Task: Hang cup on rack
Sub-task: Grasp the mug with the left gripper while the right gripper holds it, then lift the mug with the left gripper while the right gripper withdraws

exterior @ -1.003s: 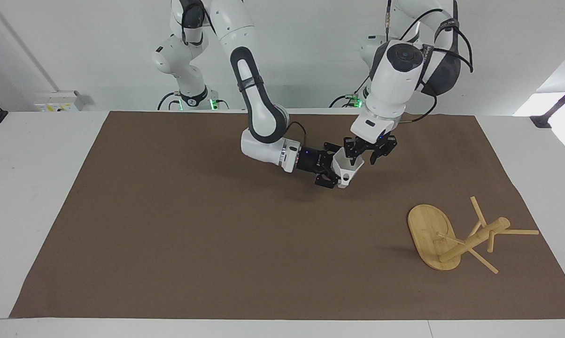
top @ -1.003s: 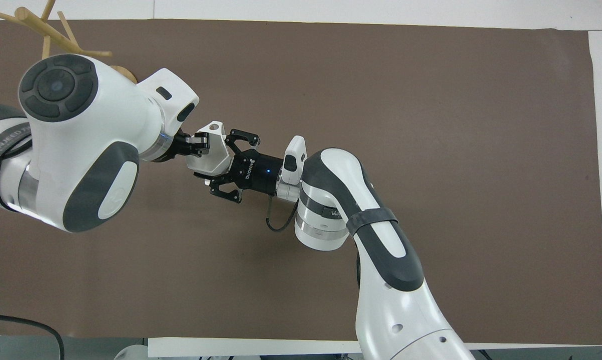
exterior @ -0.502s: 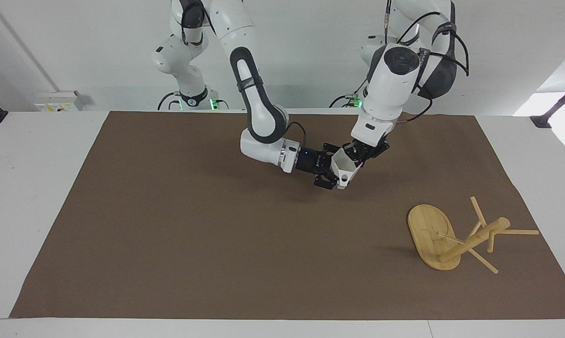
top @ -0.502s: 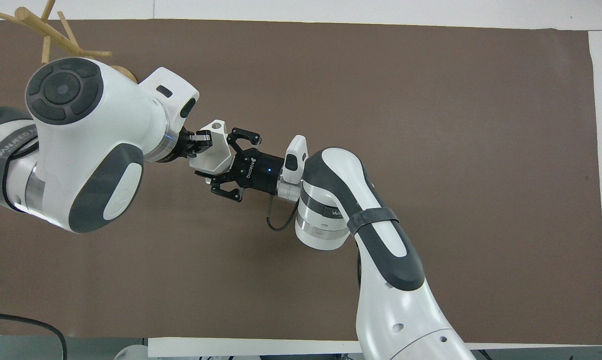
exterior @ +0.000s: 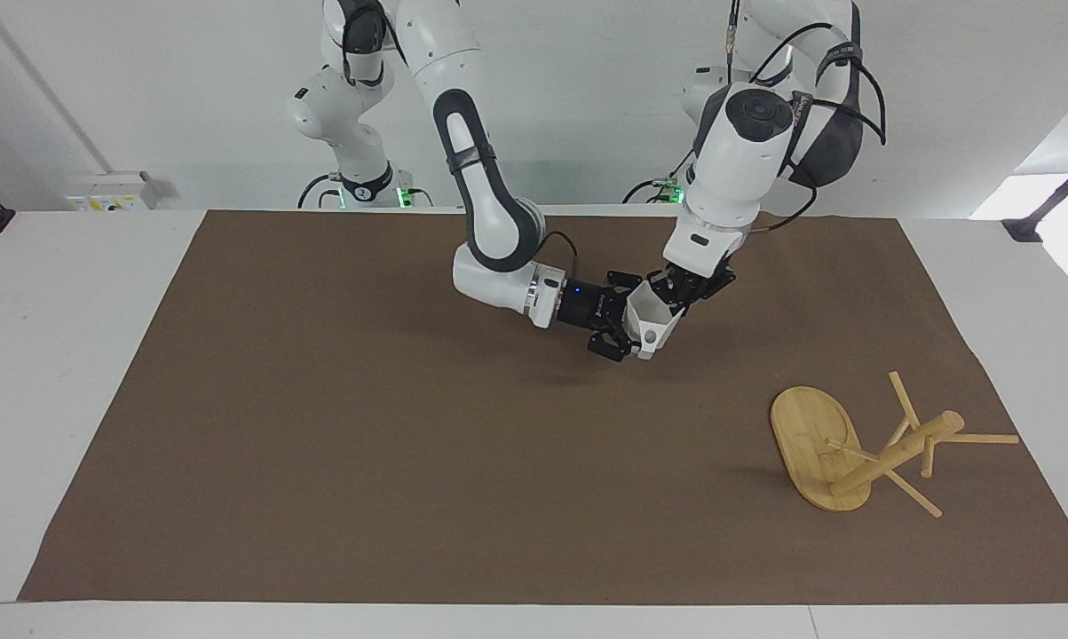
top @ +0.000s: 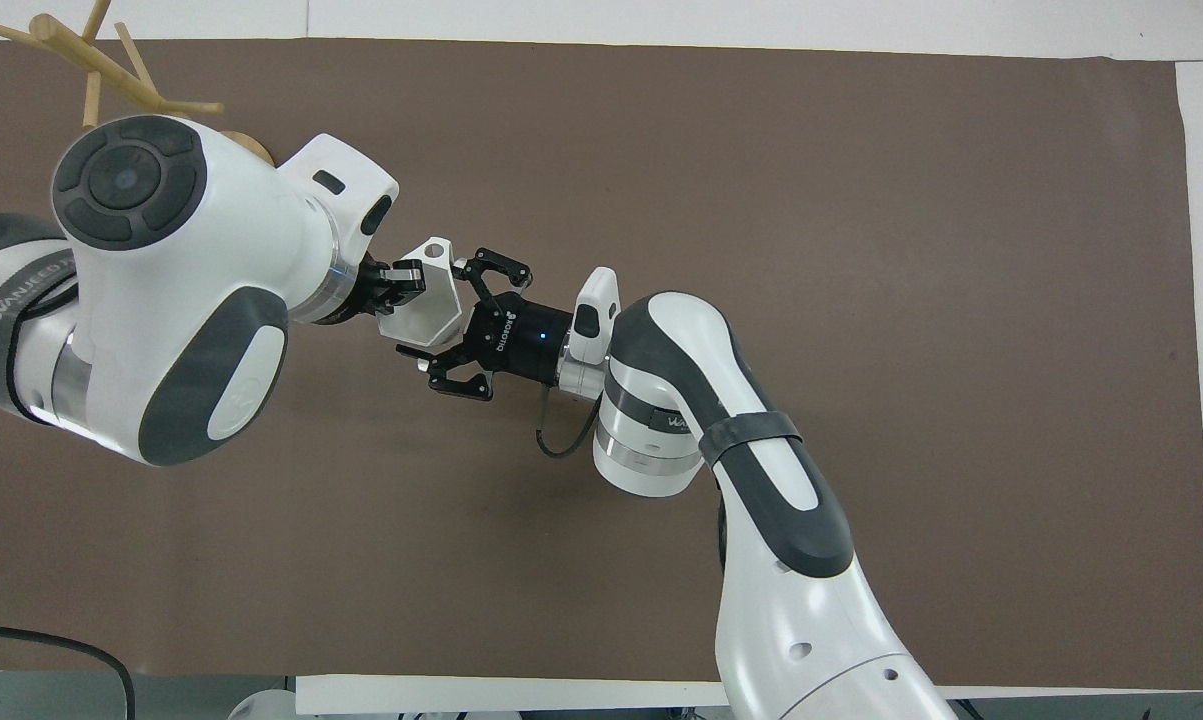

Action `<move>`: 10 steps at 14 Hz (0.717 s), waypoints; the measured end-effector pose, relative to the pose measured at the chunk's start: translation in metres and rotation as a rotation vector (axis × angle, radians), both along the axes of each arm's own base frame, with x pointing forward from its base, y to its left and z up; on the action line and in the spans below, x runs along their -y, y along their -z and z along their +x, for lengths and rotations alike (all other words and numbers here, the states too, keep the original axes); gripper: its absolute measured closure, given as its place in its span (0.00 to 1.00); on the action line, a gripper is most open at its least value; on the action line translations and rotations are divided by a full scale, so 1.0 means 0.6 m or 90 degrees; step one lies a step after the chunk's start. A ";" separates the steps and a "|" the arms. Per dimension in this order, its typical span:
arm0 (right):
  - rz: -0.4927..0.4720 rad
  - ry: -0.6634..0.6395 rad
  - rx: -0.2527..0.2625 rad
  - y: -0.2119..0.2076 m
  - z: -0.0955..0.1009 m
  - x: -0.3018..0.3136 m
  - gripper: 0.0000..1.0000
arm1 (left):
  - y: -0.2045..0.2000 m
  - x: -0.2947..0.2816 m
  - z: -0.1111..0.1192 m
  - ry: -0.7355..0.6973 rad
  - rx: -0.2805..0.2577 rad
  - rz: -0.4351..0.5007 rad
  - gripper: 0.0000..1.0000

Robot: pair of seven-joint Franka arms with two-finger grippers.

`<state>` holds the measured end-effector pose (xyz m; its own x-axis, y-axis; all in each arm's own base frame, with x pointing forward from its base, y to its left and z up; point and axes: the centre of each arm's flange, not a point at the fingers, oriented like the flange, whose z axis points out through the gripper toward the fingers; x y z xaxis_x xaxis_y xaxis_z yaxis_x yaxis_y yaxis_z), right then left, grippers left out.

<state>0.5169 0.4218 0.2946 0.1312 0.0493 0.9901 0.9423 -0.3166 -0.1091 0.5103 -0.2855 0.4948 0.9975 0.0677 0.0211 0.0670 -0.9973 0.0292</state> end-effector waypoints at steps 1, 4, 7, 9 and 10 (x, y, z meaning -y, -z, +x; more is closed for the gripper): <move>0.011 -0.001 0.000 0.001 0.007 0.011 0.00 | -0.002 0.001 0.002 -0.001 0.006 -0.004 0.94; 0.033 -0.019 0.010 0.021 0.016 0.050 0.00 | -0.004 0.004 0.004 -0.004 0.014 -0.009 0.94; 0.022 -0.045 0.025 0.039 0.051 0.146 0.00 | 0.002 -0.003 0.005 -0.008 0.008 -0.005 0.94; 0.010 -0.070 0.039 0.038 0.077 0.225 0.00 | 0.003 -0.006 0.006 -0.011 0.007 -0.005 0.94; 0.001 -0.083 0.045 0.036 0.089 0.270 0.00 | 0.003 -0.007 0.007 -0.012 0.007 -0.005 0.94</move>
<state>0.5704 0.2597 0.2728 0.0529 0.0590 0.9969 0.9808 -0.1908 -0.0408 0.5144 -0.2813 0.4929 0.9958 0.0861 0.0320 0.0849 -0.9957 0.0373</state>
